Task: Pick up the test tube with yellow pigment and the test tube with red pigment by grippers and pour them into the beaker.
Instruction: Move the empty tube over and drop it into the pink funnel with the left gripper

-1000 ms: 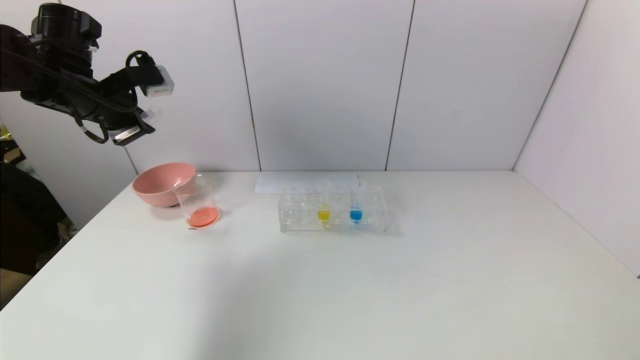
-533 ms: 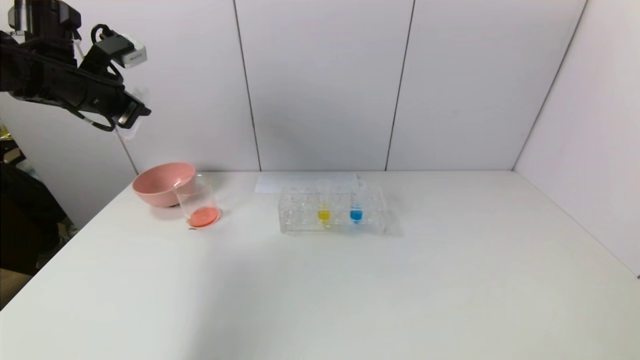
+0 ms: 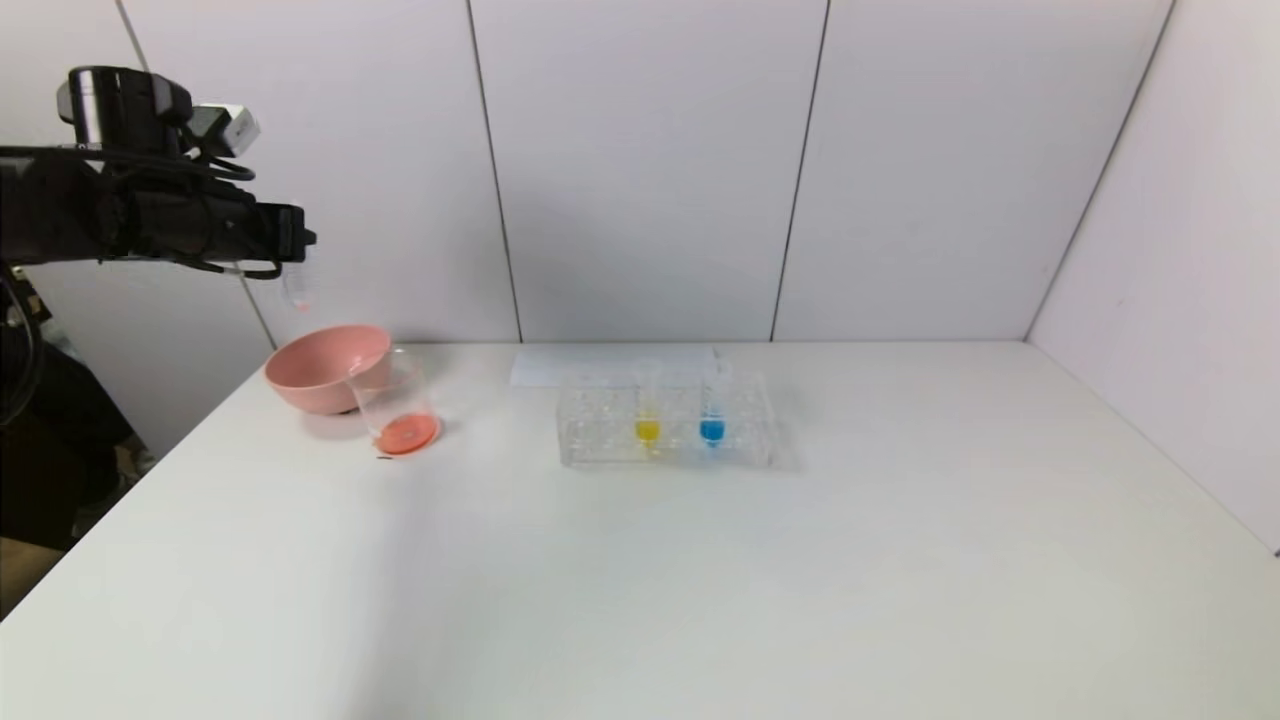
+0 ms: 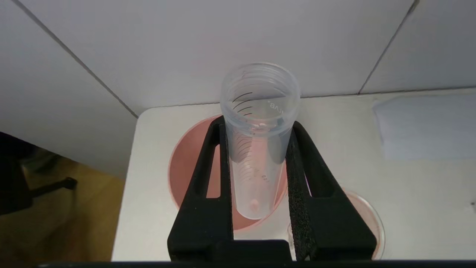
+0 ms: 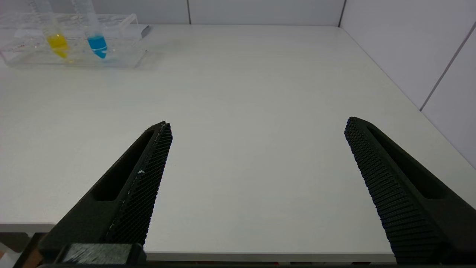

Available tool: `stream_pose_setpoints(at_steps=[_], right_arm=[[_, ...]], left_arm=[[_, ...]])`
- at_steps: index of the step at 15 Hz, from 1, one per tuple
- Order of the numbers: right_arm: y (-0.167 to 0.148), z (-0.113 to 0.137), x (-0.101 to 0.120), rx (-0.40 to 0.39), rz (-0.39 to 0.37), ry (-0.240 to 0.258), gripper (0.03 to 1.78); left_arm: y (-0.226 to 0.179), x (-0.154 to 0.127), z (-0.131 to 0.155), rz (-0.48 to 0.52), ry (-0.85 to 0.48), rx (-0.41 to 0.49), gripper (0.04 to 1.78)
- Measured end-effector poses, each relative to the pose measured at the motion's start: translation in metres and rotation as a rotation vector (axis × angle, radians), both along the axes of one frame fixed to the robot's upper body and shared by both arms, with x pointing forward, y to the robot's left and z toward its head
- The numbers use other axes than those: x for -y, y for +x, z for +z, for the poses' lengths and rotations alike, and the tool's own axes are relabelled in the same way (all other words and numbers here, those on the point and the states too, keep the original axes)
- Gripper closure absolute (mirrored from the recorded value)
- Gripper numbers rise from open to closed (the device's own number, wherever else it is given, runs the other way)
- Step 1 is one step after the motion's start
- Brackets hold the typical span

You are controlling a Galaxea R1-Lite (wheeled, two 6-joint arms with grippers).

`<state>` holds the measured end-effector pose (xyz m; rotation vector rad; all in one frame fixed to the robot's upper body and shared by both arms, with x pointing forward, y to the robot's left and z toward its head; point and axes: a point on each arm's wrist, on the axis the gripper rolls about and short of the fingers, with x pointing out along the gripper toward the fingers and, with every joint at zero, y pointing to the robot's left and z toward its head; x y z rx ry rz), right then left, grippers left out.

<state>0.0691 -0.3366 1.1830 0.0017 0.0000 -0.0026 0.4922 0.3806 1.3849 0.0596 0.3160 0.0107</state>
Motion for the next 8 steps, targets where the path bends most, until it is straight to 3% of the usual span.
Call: stream_pose_setpoints(at_steps=[3, 5, 8], right_arm=[[0.000, 0.000, 0.000, 0.000, 0.001, 0.000, 0.11], [0.000, 0.000, 0.000, 0.000, 0.000, 0.000, 0.11], [0.000, 0.000, 0.000, 0.000, 0.001, 0.000, 0.11]], left_arm=[[0.014, -0.002, -0.023, 0.034, -0.130, 0.090, 1.38], [0.024, -0.007, -0.036, 0.041, -0.148, 0.139, 1.38], [0.036, -0.017, -0.056, 0.066, -0.167, 0.107, 1.38]])
